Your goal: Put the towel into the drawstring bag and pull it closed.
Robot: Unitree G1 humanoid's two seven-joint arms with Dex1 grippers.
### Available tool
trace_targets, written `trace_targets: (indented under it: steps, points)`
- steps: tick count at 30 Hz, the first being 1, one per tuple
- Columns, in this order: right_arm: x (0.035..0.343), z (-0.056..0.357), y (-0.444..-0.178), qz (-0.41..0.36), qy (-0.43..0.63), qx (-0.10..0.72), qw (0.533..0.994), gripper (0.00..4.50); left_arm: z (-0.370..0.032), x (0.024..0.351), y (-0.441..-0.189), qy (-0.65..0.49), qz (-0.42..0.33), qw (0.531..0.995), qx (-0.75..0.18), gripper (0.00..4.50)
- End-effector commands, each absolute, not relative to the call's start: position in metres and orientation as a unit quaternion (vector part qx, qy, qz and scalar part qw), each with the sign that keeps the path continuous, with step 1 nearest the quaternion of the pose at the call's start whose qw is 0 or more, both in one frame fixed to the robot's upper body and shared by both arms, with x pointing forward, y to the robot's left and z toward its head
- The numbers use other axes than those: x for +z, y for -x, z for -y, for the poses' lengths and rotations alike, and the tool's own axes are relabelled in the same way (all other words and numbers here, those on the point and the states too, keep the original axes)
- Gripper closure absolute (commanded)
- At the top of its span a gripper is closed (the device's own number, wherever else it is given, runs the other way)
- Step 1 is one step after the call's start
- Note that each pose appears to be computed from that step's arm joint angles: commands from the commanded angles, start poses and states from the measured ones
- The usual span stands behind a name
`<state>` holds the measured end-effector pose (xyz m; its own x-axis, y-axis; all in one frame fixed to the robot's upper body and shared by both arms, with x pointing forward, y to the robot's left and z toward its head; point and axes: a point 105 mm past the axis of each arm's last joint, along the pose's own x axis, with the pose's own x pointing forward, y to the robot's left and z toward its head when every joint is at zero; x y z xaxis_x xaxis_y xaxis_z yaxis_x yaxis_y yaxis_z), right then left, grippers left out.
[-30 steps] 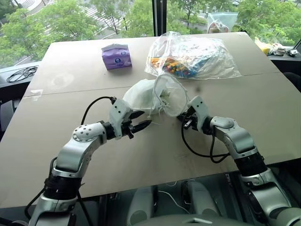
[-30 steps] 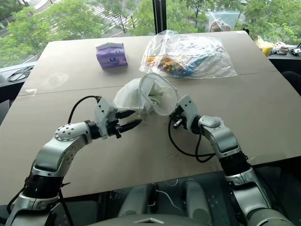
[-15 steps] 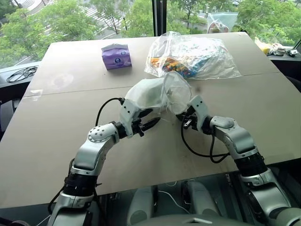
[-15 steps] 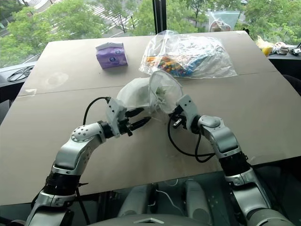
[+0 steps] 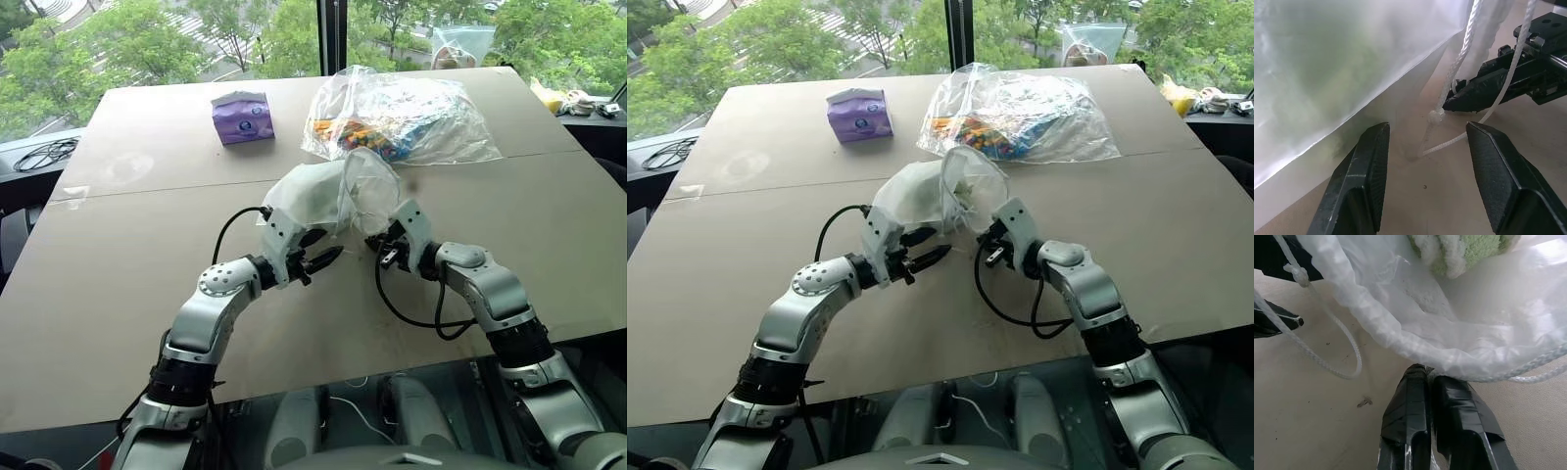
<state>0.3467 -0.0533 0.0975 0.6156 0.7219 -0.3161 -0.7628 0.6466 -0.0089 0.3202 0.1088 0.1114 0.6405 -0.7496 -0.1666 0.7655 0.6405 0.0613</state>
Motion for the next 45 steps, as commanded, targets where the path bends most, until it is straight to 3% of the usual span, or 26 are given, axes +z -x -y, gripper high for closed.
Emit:
trace_targets:
  steps: [1,13,16,20,29,33,36,39,45]
  points:
    - [0.113,0.05,-0.345,-0.112,0.072,0.42,0.898,4.5,-0.102,0.116,-0.319,-0.058,-0.055,0.899,-0.43,2.0]
    - [0.113,0.048,-0.345,-0.109,0.068,0.417,0.9,4.5,-0.084,0.114,-0.332,-0.038,-0.045,0.897,-0.439,2.0]
    - [0.113,0.048,-0.345,-0.109,0.068,0.416,0.9,4.5,-0.082,0.115,-0.334,-0.037,-0.038,0.897,-0.438,2.81]
    - [0.114,0.049,-0.344,-0.109,0.066,0.414,0.901,4.5,-0.083,0.118,-0.335,-0.04,-0.029,0.9,-0.433,4.45]
    - [0.114,0.053,-0.346,-0.104,0.067,0.402,0.907,4.5,-0.093,0.139,-0.332,-0.03,0.031,0.924,-0.379,4.45]
    - [0.13,0.077,-0.367,-0.063,0.069,0.325,0.941,4.5,-0.109,0.157,-0.318,-0.067,0.092,0.942,-0.315,4.45]
    - [0.165,0.117,-0.396,0.018,0.082,0.197,0.977,4.5,-0.145,0.175,-0.315,-0.153,0.149,0.961,-0.177,4.45]
    - [0.186,0.138,-0.407,0.073,0.098,0.125,0.985,4.5,-0.172,0.193,-0.315,-0.188,0.187,0.961,-0.073,4.45]
    - [0.245,0.194,-0.419,0.189,0.096,-0.039,0.977,4.5,-0.25,0.259,-0.308,-0.268,0.257,0.917,0.148,4.45]
